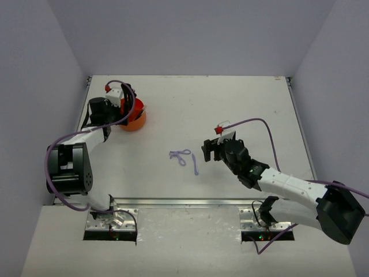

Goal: Organize the makeup

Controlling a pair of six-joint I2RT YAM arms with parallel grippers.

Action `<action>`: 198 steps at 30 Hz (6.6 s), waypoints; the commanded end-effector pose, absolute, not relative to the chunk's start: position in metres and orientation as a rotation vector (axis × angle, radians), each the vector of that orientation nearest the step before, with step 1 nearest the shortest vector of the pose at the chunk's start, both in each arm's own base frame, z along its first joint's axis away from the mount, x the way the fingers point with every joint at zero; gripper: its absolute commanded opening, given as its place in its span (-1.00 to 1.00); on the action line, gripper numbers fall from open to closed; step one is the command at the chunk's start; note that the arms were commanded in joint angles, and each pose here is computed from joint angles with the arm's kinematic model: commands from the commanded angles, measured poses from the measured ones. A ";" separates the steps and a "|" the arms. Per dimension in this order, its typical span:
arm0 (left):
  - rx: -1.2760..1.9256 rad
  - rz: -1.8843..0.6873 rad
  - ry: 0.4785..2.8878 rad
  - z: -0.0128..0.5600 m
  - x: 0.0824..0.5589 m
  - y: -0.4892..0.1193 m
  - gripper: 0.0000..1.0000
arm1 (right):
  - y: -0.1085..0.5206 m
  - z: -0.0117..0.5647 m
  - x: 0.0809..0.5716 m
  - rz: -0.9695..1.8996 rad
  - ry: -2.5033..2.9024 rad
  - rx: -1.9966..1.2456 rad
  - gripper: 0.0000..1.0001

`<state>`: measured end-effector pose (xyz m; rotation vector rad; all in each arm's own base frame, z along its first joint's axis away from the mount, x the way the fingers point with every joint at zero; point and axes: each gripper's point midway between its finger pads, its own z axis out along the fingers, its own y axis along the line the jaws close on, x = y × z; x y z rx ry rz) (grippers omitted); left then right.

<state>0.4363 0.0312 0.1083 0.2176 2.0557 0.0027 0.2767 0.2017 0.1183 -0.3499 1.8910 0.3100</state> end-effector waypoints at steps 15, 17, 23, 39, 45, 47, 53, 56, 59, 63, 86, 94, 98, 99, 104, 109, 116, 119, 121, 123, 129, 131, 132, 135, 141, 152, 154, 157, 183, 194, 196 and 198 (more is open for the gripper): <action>0.234 0.146 2.065 0.103 0.438 0.048 0.49 | 0.199 0.128 0.283 0.289 1.868 -0.321 0.64; 0.230 0.178 2.063 0.104 0.440 0.053 0.49 | 0.199 0.129 0.283 0.294 1.865 -0.319 0.64; 0.191 0.266 2.039 0.115 0.451 0.068 0.49 | 0.199 0.128 0.283 0.293 1.868 -0.321 0.64; 0.085 0.353 2.009 0.134 0.480 0.089 0.50 | 0.205 0.053 0.284 0.150 2.167 -0.409 0.61; 0.098 0.319 2.003 0.133 0.477 0.083 0.51 | 0.224 0.044 0.285 0.170 2.204 -0.474 0.45; 0.086 0.335 2.002 0.134 0.478 0.086 0.52 | 0.233 0.047 0.282 0.188 2.182 -0.518 0.40; 0.088 0.307 1.995 0.141 0.477 0.082 0.52 | 0.259 0.049 0.267 0.265 2.143 -0.639 0.26; 0.083 0.285 1.999 0.140 0.475 0.080 0.52 | 0.265 0.040 0.259 0.279 2.166 -0.666 0.24; 0.083 0.275 2.006 0.138 0.473 0.078 0.52 | 0.260 0.027 0.257 0.234 2.244 -0.648 0.18; 0.081 0.285 2.002 0.141 0.471 0.079 0.52 | 0.262 0.023 0.256 0.218 2.271 -0.680 0.12; 0.058 0.270 1.891 0.205 0.455 0.079 0.53 | 0.329 0.041 0.243 0.499 2.170 -1.109 0.27; 0.105 0.168 1.851 0.220 0.438 0.058 0.54 | 0.342 0.017 0.255 0.463 2.229 -1.101 0.26; 0.112 0.132 1.862 0.213 0.432 0.052 0.54 | 0.340 0.001 0.259 0.394 2.281 -1.110 0.21; 0.112 0.129 1.861 0.213 0.431 0.051 0.54 | 0.340 -0.003 0.257 0.399 2.289 -1.114 0.17; 0.117 0.092 1.872 0.207 0.428 0.045 0.54 | 0.336 -0.017 0.258 0.368 2.323 -1.106 -0.22; 0.122 0.009 1.880 0.206 0.422 0.032 0.53 | 0.336 -0.018 0.260 0.354 2.321 -1.106 -0.67; 0.373 -0.297 1.789 0.234 0.387 -0.032 0.50 | 0.360 0.028 0.263 0.523 2.155 -1.048 -0.87; 0.590 -0.397 1.737 0.238 0.356 -0.060 0.52 | 0.372 0.064 0.264 0.634 2.033 -0.992 -0.86; 0.713 -0.420 1.692 0.238 0.337 -0.072 0.56 | 0.378 0.093 0.263 0.697 1.953 -0.949 -0.85; 0.769 -0.418 1.679 0.232 0.326 -0.078 0.60 | 0.383 0.109 0.261 0.754 1.893 -0.935 -0.84; 0.923 -0.460 1.605 0.211 0.294 -0.104 0.68 | 0.407 0.171 0.254 0.964 1.701 -0.854 -0.83; 0.940 -0.499 1.587 0.211 0.287 -0.110 0.69 | 0.412 0.182 0.256 0.989 1.697 -0.831 -0.83; 0.950 -0.519 1.574 0.212 0.283 -0.114 0.70 | 0.414 0.187 0.258 0.998 1.700 -0.814 -0.83; 0.975 -0.565 1.565 0.212 0.275 -0.121 0.76 | 0.416 0.190 0.263 0.994 1.732 -0.765 -0.83; 0.851 -0.632 1.640 0.210 0.277 -0.121 0.82 | 0.406 0.200 0.274 0.927 1.714 -0.612 -0.84; 0.699 -0.831 1.636 0.254 0.278 -0.136 0.87 | 0.406 0.228 0.300 0.660 1.532 -0.400 -0.89; 0.650 -0.843 1.641 0.261 0.282 -0.135 0.88 | 0.411 0.231 0.301 0.660 1.515 -0.383 -0.89; 0.646 -0.840 1.654 0.258 0.282 -0.134 0.88 | 0.417 0.233 0.299 0.663 1.503 -0.412 -0.89; 0.782 -0.684 1.735 0.265 0.285 -0.128 0.82 | 0.380 0.210 0.269 -0.130 0.822 -1.515 -1.00; 0.911 -0.725 1.735 0.240 0.276 -0.144 0.85 | 0.393 0.203 0.286 -0.379 0.602 -1.576 -1.00; 0.908 -0.726 1.753 0.235 0.279 -0.144 0.84 | 0.395 0.203 0.286 -0.406 0.573 -1.582 -1.00; 0.909 -0.729 1.769 0.229 0.281 -0.144 0.82 | 0.397 0.202 0.286 -0.426 0.559 -1.580 -1.00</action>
